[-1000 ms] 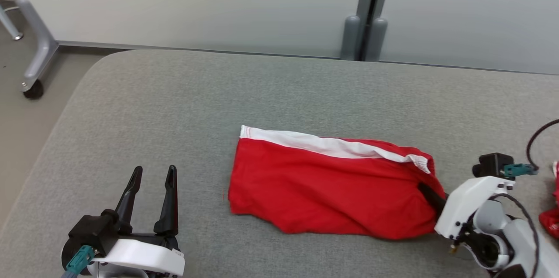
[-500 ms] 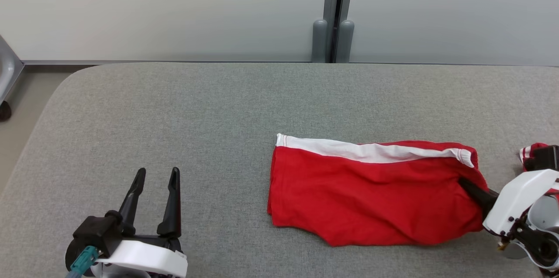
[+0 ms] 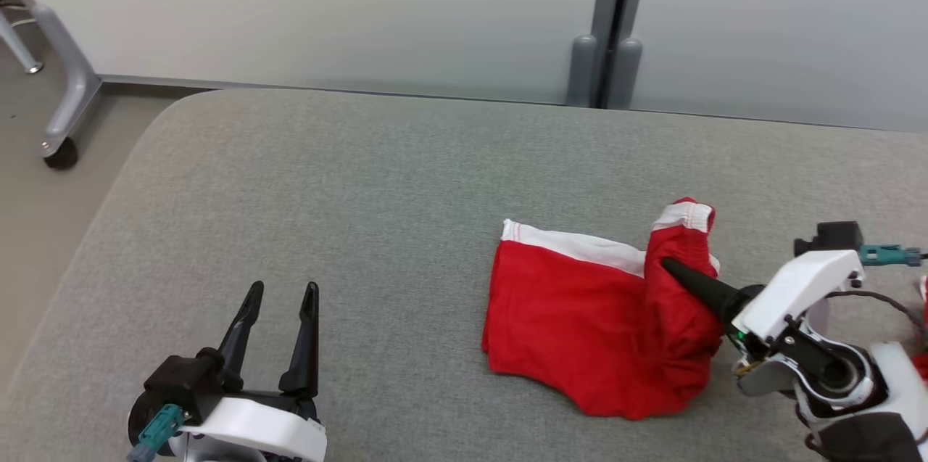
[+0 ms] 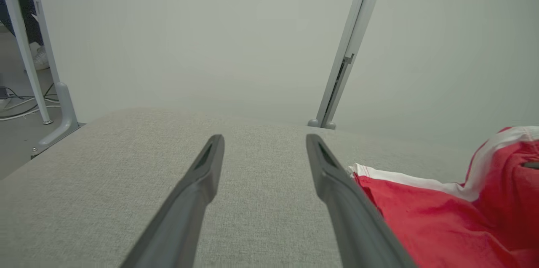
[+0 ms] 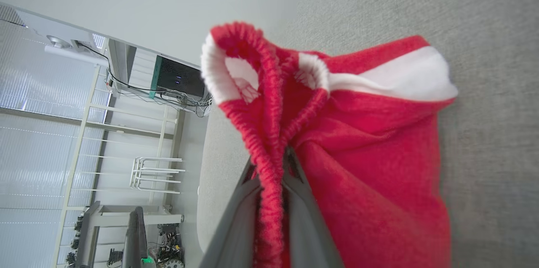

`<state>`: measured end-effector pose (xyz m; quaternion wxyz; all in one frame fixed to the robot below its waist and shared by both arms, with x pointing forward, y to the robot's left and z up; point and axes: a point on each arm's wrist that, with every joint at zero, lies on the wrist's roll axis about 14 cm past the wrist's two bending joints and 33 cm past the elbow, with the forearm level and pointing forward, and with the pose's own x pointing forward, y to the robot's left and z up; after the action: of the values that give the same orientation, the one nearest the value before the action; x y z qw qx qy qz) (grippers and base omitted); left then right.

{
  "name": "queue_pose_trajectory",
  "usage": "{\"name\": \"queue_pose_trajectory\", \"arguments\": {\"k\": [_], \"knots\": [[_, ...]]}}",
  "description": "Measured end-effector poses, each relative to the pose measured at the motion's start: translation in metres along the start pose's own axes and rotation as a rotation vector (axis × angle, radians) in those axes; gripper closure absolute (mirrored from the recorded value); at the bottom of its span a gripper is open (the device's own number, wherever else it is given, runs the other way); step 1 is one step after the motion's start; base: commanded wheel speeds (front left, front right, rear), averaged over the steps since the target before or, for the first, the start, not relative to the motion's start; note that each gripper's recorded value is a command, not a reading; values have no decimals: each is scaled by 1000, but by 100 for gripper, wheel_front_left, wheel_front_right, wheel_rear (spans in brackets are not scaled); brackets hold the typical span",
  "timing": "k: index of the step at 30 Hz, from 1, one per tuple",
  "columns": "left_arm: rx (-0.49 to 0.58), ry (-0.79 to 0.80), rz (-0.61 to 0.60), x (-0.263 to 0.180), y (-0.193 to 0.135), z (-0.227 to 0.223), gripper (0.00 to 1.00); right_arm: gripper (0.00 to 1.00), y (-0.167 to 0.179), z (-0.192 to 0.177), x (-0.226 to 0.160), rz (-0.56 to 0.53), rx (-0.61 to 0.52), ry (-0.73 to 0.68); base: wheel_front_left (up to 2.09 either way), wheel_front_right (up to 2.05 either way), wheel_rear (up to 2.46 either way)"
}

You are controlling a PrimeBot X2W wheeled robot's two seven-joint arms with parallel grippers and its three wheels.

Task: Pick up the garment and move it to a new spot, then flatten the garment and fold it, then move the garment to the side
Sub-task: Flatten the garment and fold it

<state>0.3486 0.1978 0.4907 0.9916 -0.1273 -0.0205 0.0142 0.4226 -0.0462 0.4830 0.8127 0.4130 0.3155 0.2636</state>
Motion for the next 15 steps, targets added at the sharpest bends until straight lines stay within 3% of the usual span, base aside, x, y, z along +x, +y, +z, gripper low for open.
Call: {"name": "queue_pose_trajectory", "arguments": {"k": [7, 15], "knots": [[13, -14, 49, -9, 15, 6, 0, 100, 24, -30, 41, 60, 78, 102, 0, 0, 0], [16, -3, 95, -19, 28, 4, 0, 100, 27, -61, 71, 37, 46, 204, 0, 0, 0]]}}
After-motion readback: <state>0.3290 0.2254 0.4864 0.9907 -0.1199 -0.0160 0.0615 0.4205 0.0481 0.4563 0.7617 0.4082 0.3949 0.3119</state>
